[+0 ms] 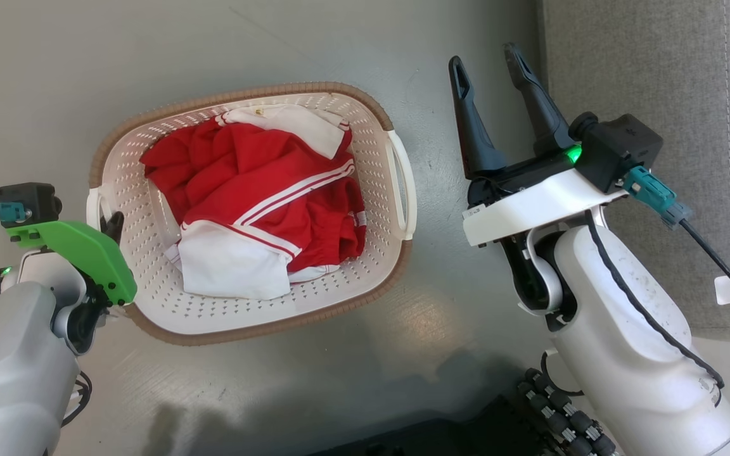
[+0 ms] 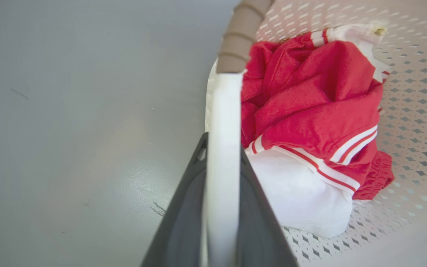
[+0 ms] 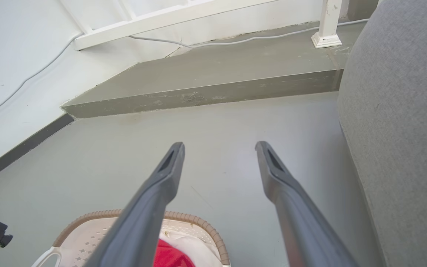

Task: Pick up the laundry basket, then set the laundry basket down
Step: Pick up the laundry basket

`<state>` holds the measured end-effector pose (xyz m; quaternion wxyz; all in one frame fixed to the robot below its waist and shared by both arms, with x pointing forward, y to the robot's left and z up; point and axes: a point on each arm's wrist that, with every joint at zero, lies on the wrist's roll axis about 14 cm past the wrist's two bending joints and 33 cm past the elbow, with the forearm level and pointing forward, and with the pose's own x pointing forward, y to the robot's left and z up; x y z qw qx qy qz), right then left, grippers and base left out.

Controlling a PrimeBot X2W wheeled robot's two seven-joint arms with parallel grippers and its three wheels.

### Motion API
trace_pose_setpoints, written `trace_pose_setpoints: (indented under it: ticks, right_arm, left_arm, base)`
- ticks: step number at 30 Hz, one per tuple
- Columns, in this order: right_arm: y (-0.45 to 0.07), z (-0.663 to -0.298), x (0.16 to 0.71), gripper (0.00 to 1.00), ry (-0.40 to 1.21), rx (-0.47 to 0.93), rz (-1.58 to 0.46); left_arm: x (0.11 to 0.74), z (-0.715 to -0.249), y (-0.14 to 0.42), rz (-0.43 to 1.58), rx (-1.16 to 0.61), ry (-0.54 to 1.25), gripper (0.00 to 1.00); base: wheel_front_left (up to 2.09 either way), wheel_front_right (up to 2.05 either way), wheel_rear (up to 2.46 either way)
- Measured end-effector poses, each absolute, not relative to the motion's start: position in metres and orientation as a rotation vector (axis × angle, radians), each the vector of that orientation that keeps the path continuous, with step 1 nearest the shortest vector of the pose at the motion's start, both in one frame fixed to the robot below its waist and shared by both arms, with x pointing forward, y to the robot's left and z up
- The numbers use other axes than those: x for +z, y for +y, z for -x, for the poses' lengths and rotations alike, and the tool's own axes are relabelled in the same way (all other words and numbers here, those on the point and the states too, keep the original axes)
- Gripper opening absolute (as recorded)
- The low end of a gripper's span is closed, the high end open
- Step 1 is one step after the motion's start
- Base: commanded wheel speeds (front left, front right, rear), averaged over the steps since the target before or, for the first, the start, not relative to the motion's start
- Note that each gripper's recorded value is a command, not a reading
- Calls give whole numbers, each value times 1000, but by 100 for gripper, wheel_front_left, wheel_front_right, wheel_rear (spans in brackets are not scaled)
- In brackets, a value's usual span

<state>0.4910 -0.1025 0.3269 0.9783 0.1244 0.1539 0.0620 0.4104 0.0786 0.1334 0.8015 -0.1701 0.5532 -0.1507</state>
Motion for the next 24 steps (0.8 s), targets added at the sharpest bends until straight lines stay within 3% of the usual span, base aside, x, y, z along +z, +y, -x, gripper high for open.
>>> trace_pose_setpoints:
  ticks: [1,3,5,24]
  right_arm:
    - [-103,-491,327,100,310,124,-250]
    - [-103,-491,328,100,309,123,-249]
    - [-104,-491,328,100,308,123,-248]
    - [-103,-492,343,100,286,121,-261]
  left_arm:
    - [133,-410,78,364,-324,1186,36]
    - [134,-411,78,367,-325,1186,42]
    - [134,-411,76,365,-332,1186,100]
    - [158,-427,81,363,-320,1097,100]
  base:
    - [0,0,0]
    - [0,0,0]
    - [0,0,0]
    - [0,0,0]
